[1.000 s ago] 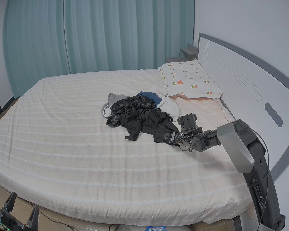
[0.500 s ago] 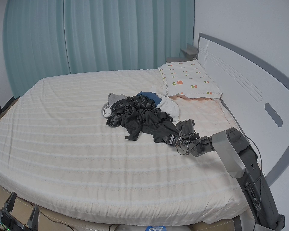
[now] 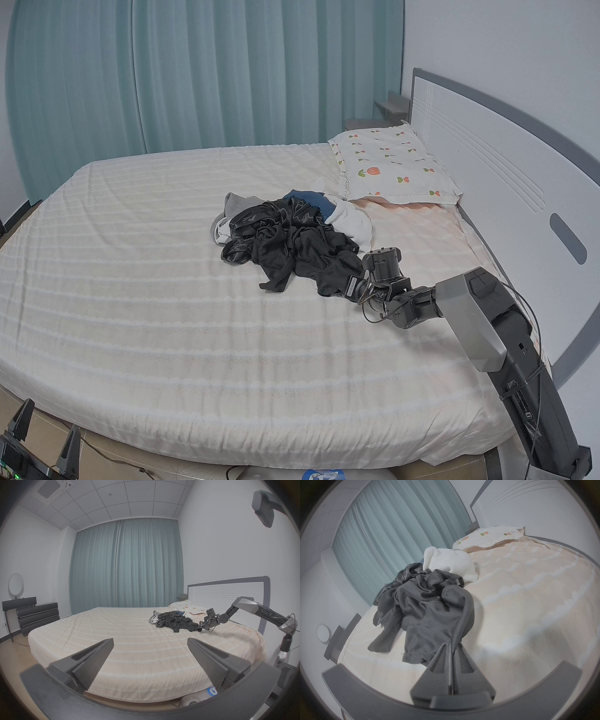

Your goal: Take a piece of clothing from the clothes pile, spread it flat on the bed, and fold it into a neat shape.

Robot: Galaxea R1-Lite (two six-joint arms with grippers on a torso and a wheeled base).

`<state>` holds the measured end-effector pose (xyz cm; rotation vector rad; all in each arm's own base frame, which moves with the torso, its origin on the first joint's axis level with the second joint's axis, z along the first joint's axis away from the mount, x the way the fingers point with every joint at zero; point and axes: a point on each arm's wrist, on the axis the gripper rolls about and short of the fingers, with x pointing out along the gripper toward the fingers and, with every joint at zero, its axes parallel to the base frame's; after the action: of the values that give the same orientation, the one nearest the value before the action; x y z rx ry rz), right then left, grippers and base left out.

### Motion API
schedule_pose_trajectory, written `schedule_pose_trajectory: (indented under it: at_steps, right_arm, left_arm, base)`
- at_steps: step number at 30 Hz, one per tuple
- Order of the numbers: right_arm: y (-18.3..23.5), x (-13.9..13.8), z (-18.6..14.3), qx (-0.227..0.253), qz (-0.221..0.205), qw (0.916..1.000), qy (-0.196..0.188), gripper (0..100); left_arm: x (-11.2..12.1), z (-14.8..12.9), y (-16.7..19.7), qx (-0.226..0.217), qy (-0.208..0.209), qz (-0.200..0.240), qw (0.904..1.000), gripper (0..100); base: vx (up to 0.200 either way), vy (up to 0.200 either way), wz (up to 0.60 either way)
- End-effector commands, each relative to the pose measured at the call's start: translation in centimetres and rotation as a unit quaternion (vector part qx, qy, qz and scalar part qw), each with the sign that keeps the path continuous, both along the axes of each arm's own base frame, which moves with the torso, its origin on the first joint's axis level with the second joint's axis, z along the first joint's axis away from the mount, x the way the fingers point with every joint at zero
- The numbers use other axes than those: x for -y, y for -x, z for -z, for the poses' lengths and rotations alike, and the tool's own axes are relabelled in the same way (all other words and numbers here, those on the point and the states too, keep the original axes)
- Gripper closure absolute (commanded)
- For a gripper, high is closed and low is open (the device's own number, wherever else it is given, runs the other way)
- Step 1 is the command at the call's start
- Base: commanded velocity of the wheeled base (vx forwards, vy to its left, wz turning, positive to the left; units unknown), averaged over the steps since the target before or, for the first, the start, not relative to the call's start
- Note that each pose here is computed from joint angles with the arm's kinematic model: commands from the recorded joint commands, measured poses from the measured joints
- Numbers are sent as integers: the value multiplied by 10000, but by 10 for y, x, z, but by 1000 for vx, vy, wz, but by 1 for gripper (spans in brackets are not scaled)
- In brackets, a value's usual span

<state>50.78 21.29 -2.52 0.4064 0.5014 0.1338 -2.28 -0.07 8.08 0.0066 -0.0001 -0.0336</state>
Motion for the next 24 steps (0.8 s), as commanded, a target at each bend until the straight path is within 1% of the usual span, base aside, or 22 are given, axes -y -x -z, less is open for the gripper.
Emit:
schedule_pose_trajectory:
  at_steps: [1,5,6,7,8,10,11,13,15,16,18,20,21,22,23,24]
  right_arm:
    - [2,-7,-34,356,25,9988,-338,100]
    - [41,-13,-74,42,-60,9961,-874,100]
    - [46,-14,-78,13,-101,9957,-917,100]
    - [61,-12,-90,-85,-233,9943,-1041,100]
    - [68,-9,-96,-93,-291,9937,-1081,100]
    - [91,1,-118,-6,-419,9917,-1213,100]
    - [93,1,-118,-18,-421,9917,-1219,100]
    - [127,12,-140,61,-647,9882,-1390,100]
    - [149,20,-151,97,-786,9859,-1472,100]
    - [151,21,-153,109,-795,9857,-1480,100]
    - [190,39,-173,205,-1050,9810,-1617,100]
    - [216,52,-184,225,-1265,9769,-1706,100]
    - [221,54,-186,227,-1309,9760,-1724,100]
    - [236,62,-191,222,-1433,9735,-1768,100]
    - [247,67,-193,201,-1520,9719,-1786,100]
    - [254,71,-195,197,-1563,9710,-1800,100]
  left_arm:
    - [0,5,-1,-78,25,-15,10000,0]
    - [0,5,-1,-70,25,-7,10000,0]
    - [0,5,-1,-78,25,-7,10000,0]
    - [0,5,-1,-77,17,-15,10000,0]
    - [0,5,-1,-70,17,-15,10000,0]
    - [0,5,-1,-62,17,-22,10000,0]
    - [0,5,-1,-62,17,-22,10000,0]
    - [0,5,-1,-62,10,-30,10000,0]
    - [0,5,-1,-54,10,-38,10000,0]
    - [0,5,-1,-61,2,-30,10000,0]
    - [0,5,-1,-61,-6,-53,10000,0]
    - [0,5,-1,-54,2,-68,10000,0]
    - [0,5,-1,-54,2,-84,10000,0]
    - [-1,2,-1,61,42,-145,9999,0]
    - [-1,-16,3,488,189,-190,9984,0]
    - [-1,-38,9,936,383,-148,9948,0]
  base:
    - [0,0,0]
    - [0,0,0]
    - [0,0,0]
    - [0,0,0]
    - [0,0,0]
    - [0,0,0]
    - [0,0,0]
    - [0,0,0]
    - [0,0,0]
    - [0,0,0]
    - [0,0,0]
    - [0,0,0]
    - [0,0,0]
    - [0,0,0]
    - [0,0,0]
    - [0,0,0]
